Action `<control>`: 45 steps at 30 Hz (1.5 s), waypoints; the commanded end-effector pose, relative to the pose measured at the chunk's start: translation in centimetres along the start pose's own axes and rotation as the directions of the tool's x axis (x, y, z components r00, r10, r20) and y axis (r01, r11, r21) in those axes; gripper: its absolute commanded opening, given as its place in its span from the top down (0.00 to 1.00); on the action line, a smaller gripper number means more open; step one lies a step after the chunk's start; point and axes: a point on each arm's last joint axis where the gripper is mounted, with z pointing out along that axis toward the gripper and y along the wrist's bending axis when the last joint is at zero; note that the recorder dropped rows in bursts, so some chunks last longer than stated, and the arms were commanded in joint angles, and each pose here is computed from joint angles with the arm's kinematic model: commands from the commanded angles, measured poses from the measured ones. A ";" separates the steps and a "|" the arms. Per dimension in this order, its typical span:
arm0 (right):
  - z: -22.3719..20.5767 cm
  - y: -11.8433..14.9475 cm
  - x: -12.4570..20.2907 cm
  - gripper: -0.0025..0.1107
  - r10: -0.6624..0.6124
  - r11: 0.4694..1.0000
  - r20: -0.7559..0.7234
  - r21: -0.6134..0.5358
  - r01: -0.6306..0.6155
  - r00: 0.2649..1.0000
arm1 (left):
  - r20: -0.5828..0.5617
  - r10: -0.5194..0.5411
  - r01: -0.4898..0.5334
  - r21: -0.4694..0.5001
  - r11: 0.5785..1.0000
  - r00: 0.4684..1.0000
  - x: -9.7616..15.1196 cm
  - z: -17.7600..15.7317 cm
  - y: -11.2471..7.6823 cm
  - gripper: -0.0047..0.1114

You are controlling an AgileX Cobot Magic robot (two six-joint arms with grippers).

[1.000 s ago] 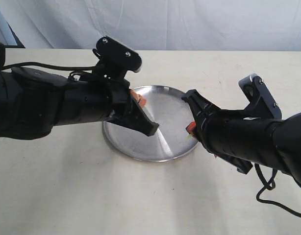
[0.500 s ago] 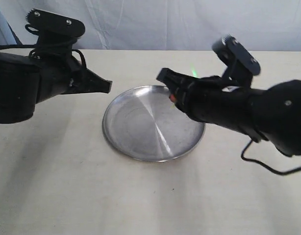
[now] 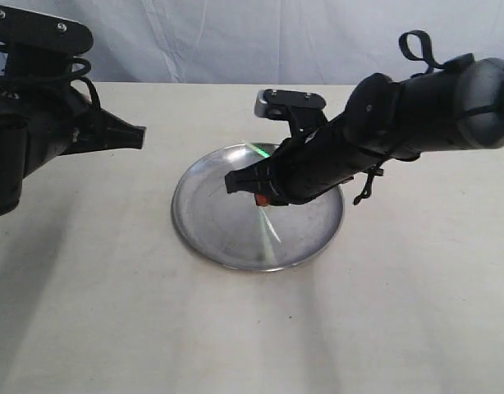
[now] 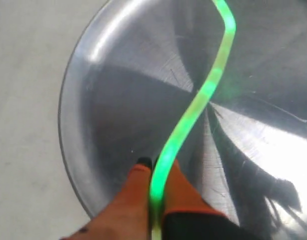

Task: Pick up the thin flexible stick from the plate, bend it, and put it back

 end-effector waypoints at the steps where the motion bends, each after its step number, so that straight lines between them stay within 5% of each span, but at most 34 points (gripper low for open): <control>1: 1.5 -0.4 -0.7 0.99 -0.129 0.991 -0.081 0.020 0.131 0.988 | -0.001 -0.012 0.012 0.004 1.000 1.000 0.0 -0.1 0.2 0.96; 5: 2.2 -0.6 -1.0 0.98 -0.181 0.982 -0.113 0.029 0.185 0.977 | -0.001 -0.010 0.010 0.004 1.000 1.000 0.0 -0.1 0.2 0.96; 9: 2.1 -0.6 -0.8 0.66 -0.175 0.983 -0.142 0.022 0.180 0.974 | -0.002 -0.010 0.010 0.012 1.000 1.000 0.0 -0.1 0.1 0.96; 13: 1.5 -0.4 -0.7 0.57 -0.179 0.983 -0.163 0.013 0.183 0.970 | -0.002 -0.010 0.010 0.023 1.000 1.000 0.0 -0.1 0.0 0.96; 18: -3.1 -0.5 -2.1 0.62 -0.188 0.976 -0.111 0.090 0.198 0.976 | -0.002 -0.010 0.010 0.025 1.000 1.000 0.0 -0.1 0.0 0.96; 24: -10.8 -0.6 -2.7 0.97 -0.190 0.943 -0.057 0.265 0.199 0.980 | 0.010 -0.020 0.020 0.012 1.000 1.000 -0.2 -0.5 0.3 0.96; 30: -16.1 0.2 -1.0 0.98 -0.208 0.947 0.043 0.260 0.190 0.977 | 0.068 -0.039 0.030 0.127 0.991 0.997 -1.0 -2.5 1.0 0.96; 34: -18.4 0.4 1.8 0.98 -0.193 0.961 0.117 0.222 0.164 0.974 | 0.142 -0.023 -0.037 0.407 0.913 0.990 -1.0 -5.2 0.2 0.96; 36: -19.5 0.5 3.1 0.98 -0.187 0.967 0.163 0.205 0.152 0.969 | 0.194 -0.005 -0.106 0.556 0.825 0.981 -0.8 -6.8 -0.5 0.96; 38: -20.2 0.4 4.5 0.98 -0.187 0.970 0.201 0.195 0.148 0.962 | 0.255 0.006 -0.188 0.695 0.694 0.967 -0.5 -8.5 -1.3 0.96; 41: -20.9 0.1 6.5 0.98 -0.186 0.973 0.256 0.182 0.142 0.949 | 0.352 0.053 -0.319 0.760 0.566 0.934 -0.2 -10.0 -1.9 0.96; 43: -21.2 -0.1 7.8 0.98 -0.177 0.978 0.300 0.165 0.132 0.938 | 0.361 0.062 -0.329 0.752 0.571 0.931 -0.2 -10.0 -1.8 0.96; 45: -21.4 -0.2 9.0 0.98 -0.154 0.984 0.331 0.138 0.113 0.931 | 0.339 0.058 -0.297 0.715 0.633 0.939 -0.3 -9.5 -1.4 0.96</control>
